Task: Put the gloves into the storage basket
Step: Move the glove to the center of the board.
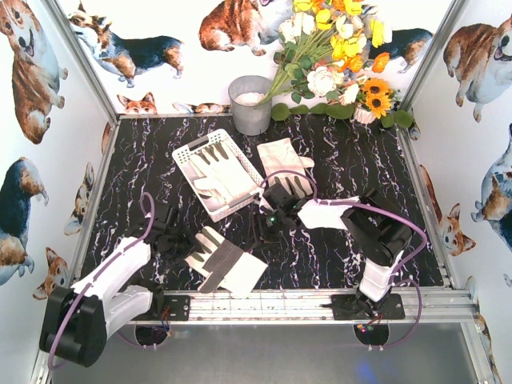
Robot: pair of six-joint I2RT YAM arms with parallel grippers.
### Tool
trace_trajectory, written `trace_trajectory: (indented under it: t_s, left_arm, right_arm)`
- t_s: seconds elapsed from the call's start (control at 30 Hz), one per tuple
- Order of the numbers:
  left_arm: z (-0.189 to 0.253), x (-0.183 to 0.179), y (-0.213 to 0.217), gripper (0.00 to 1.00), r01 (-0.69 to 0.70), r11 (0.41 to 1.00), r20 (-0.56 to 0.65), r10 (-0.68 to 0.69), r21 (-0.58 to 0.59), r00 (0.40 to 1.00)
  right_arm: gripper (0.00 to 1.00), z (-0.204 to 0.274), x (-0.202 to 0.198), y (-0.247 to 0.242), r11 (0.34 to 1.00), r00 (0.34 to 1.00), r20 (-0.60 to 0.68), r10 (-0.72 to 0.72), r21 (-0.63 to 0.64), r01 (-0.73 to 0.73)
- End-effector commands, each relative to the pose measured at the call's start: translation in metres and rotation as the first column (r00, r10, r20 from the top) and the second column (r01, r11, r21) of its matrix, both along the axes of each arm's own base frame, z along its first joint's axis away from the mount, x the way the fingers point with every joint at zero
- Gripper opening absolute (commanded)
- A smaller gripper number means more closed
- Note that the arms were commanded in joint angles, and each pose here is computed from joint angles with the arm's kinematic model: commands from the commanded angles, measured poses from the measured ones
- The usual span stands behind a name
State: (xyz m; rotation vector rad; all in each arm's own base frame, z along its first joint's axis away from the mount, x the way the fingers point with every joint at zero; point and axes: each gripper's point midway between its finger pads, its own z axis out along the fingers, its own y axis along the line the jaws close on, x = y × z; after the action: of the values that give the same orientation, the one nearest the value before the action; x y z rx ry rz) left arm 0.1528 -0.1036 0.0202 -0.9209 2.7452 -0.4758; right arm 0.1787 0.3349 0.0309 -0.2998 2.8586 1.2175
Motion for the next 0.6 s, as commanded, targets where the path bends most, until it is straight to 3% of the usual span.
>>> trace_trajectory:
  t_s: [0.0,0.27,0.33,0.47,0.57]
  left_arm:
    - [-0.009,-0.003,-0.002,0.57,0.030,0.999,-0.036,-0.030,-0.013,0.999]
    - [-0.007,0.004,-0.026,0.53,0.091,0.987,0.012,-0.090,-0.136,0.996]
    - [-0.005,0.007,-0.030,0.51,0.106,0.983,0.034,-0.102,-0.147,0.994]
    - [0.003,0.016,-0.038,0.49,0.144,0.977,0.084,-0.132,-0.159,0.988]
    - [0.017,0.030,-0.040,0.52,0.186,0.974,0.161,-0.164,-0.130,0.973]
  right_arm:
    - [0.42,0.009,0.002,0.016,0.999,1.000,0.018,0.021,0.039,-0.022]
    - [0.35,0.006,-0.002,0.017,0.999,0.999,0.000,0.033,0.020,-0.033]
    - [0.27,0.007,-0.001,0.016,0.999,1.000,0.005,0.028,0.015,-0.028]
    - [0.00,0.010,0.002,0.008,1.000,0.999,0.032,-0.005,-0.016,0.005]
    - [0.00,0.013,0.004,-0.008,0.997,0.997,0.050,-0.062,-0.052,0.065]
